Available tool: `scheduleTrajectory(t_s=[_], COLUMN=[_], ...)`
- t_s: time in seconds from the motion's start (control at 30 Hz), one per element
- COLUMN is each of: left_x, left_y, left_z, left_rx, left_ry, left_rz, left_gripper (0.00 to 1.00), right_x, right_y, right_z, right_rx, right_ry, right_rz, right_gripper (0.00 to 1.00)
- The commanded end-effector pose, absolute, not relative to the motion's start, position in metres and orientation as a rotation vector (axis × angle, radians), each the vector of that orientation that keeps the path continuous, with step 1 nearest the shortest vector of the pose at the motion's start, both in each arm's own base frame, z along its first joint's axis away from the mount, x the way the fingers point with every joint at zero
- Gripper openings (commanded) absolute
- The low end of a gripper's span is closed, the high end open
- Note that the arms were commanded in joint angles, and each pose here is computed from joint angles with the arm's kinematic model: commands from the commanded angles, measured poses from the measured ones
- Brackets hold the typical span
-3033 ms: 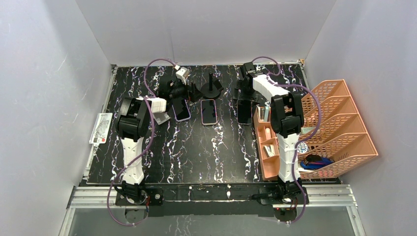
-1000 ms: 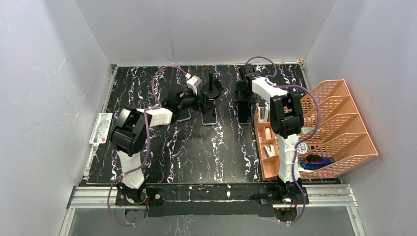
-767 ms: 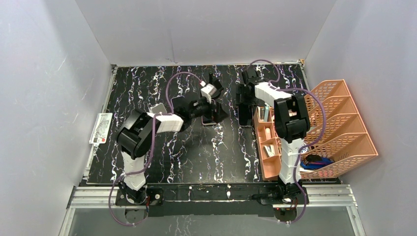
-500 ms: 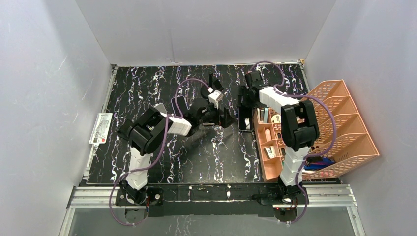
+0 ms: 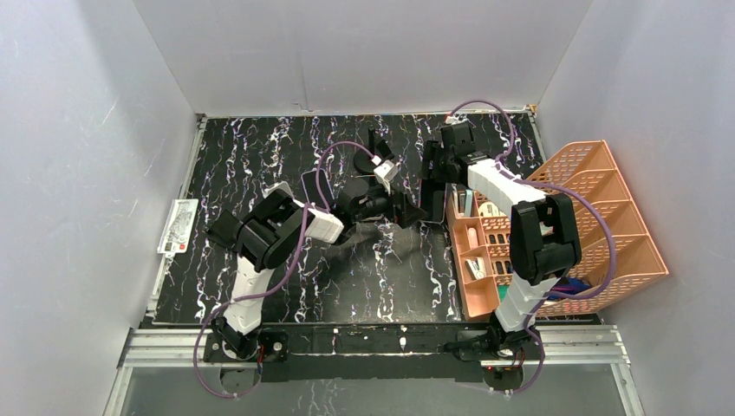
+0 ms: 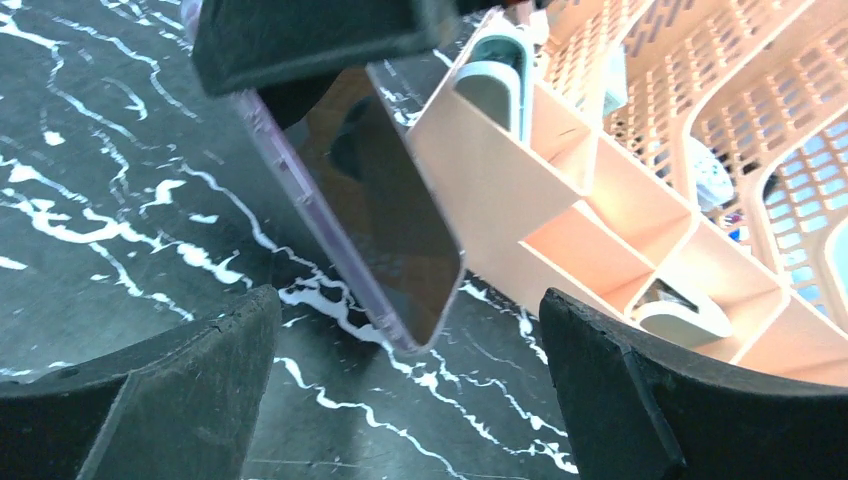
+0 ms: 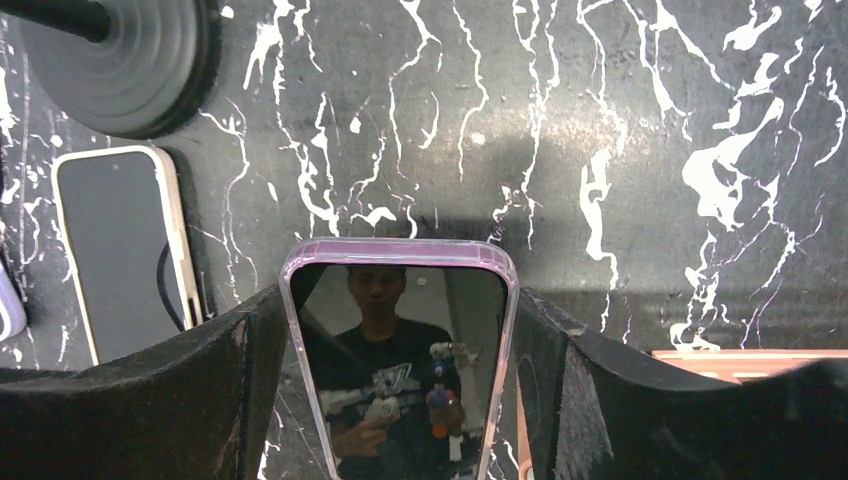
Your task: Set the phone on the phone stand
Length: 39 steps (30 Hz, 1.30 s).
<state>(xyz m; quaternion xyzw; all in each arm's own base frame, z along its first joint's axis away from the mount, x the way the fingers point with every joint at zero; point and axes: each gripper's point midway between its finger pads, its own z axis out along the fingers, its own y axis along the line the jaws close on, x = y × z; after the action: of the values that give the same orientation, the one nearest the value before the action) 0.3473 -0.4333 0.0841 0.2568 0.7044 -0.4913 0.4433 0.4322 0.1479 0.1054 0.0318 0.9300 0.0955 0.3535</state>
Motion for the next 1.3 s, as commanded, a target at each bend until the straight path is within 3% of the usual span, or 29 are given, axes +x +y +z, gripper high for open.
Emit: scheduleTrajectory(t_s=[0.0, 0.4, 0.87, 0.93, 1.03, 1.07, 1.13, 1.17, 1.27], left_x=[0.331, 0.338, 0.357, 0.359, 0.36, 0.359, 0.357, 0.357, 0.355], left_y=[-0.44, -0.443, -0.453, -0.454, -0.455, -0.456, -0.455, -0.454, -0.446], left_z=[0.106, 0.075, 0.085, 0.087, 0.085, 0.084, 0.08, 0.08, 0.078], left_rx=[0.682, 0.648, 0.592, 0.581, 0.578, 0.579, 0.581, 0.576, 0.579], left_ry=[1.642, 1.712, 1.686, 1.683, 1.688, 1.693, 1.703, 1.706, 1.713], left_rz=[-1.325, -1.314, -1.31, -1.308, -1.318, -1.324, -1.329, -1.323, -1.298], left_gripper=[0.98, 0.98, 0.93, 0.85, 0.56, 0.44, 0.08, 0.0, 0.0], right_x=[0.441, 0.44, 0.429, 0.425, 0.422, 0.421, 0.42, 0.42, 0.42], right_y=[0.15, 0.163, 0.195, 0.201, 0.203, 0.203, 0.202, 0.201, 0.198], right_z=[0.124, 0.168, 0.181, 0.184, 0.19, 0.192, 0.196, 0.197, 0.202], right_rx=[0.092, 0.072, 0.01, -0.007, -0.019, -0.022, -0.027, -0.026, -0.027], right_ry=[2.323, 2.235, 2.208, 2.199, 2.182, 2.177, 2.165, 2.161, 2.149], right_rz=[0.276, 0.383, 0.521, 0.559, 0.586, 0.589, 0.586, 0.58, 0.564], right_gripper=[0.5, 0.5, 0.5, 0.5, 0.5, 0.5, 0.5, 0.5, 0.51])
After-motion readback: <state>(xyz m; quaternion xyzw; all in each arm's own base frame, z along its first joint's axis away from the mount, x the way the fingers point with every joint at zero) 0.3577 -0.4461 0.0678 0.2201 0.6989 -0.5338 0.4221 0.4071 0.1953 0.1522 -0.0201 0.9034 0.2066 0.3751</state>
